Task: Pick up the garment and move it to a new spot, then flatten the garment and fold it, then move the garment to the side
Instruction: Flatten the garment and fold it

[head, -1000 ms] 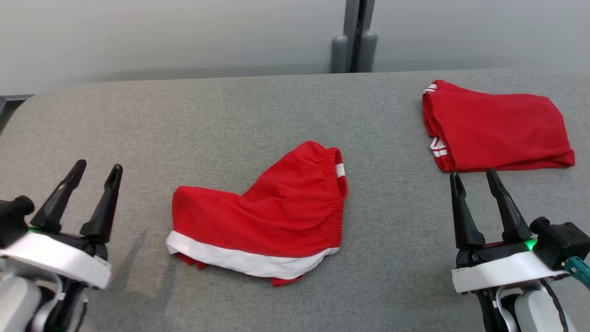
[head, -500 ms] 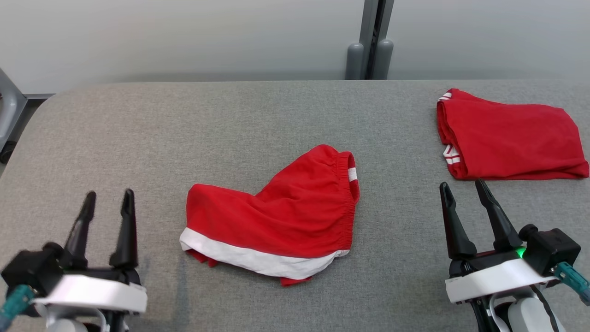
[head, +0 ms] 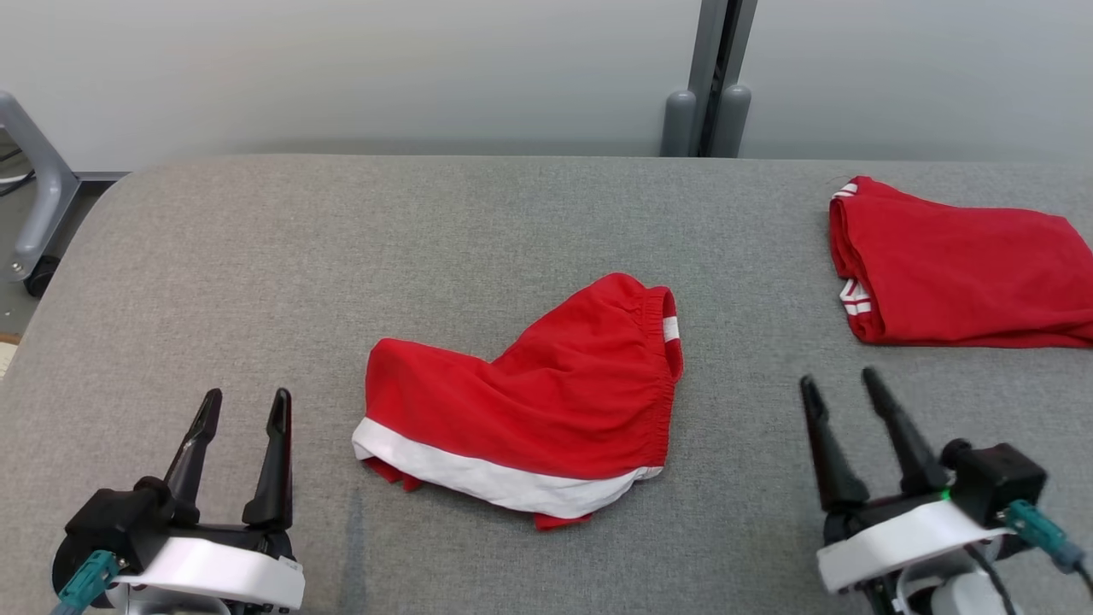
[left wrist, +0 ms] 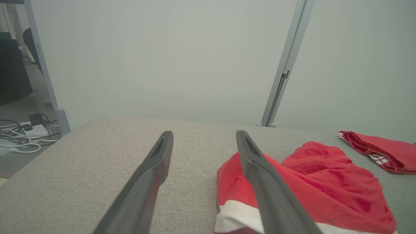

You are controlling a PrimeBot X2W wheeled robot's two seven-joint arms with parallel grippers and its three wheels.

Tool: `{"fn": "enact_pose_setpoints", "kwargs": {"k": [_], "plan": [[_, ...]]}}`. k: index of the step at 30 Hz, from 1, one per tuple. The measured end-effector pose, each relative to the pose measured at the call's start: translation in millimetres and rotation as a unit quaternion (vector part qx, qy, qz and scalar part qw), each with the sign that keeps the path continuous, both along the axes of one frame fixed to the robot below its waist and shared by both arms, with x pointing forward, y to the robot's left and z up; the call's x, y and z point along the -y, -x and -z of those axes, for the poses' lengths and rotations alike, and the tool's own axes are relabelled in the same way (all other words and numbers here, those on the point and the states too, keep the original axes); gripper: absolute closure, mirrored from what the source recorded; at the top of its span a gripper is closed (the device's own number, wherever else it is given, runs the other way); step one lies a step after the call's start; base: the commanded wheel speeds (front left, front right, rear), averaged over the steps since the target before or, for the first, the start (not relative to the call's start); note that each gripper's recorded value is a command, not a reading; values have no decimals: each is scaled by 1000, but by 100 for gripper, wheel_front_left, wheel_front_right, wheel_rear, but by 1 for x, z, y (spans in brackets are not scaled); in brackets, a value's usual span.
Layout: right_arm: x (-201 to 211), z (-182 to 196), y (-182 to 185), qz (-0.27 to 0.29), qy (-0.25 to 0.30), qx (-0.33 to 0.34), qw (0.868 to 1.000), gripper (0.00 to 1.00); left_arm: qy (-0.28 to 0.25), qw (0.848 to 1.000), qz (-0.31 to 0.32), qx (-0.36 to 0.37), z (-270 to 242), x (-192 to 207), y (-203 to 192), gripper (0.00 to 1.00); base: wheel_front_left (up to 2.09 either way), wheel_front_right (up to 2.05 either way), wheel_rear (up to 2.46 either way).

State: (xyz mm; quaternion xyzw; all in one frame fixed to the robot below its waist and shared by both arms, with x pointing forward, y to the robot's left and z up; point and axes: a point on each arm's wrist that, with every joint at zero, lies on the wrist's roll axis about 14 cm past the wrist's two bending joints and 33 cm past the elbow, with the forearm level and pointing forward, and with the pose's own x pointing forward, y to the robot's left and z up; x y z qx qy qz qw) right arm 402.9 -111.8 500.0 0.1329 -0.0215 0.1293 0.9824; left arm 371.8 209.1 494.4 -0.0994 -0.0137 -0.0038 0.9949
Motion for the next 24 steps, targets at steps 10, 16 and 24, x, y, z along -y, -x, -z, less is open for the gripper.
{"fn": "enact_pose_setpoints", "kwargs": {"k": [10, 16, 24], "plan": [[-70, 67, 27, -178, 27, -178, 968, 0, 0, 1000, 0, -5, 6, 0, 1, 0, 0, 0, 0], [-89, 81, 35, -242, 66, -214, 944, 0, 5, 1000, -11, -4, 6, -5, 5, 0, 0, 0, 0], [-101, 90, 35, -269, 66, -227, 934, 0, 10, 999, -33, -9, 10, -17, 14, 0, 0, 0, 0]]}}
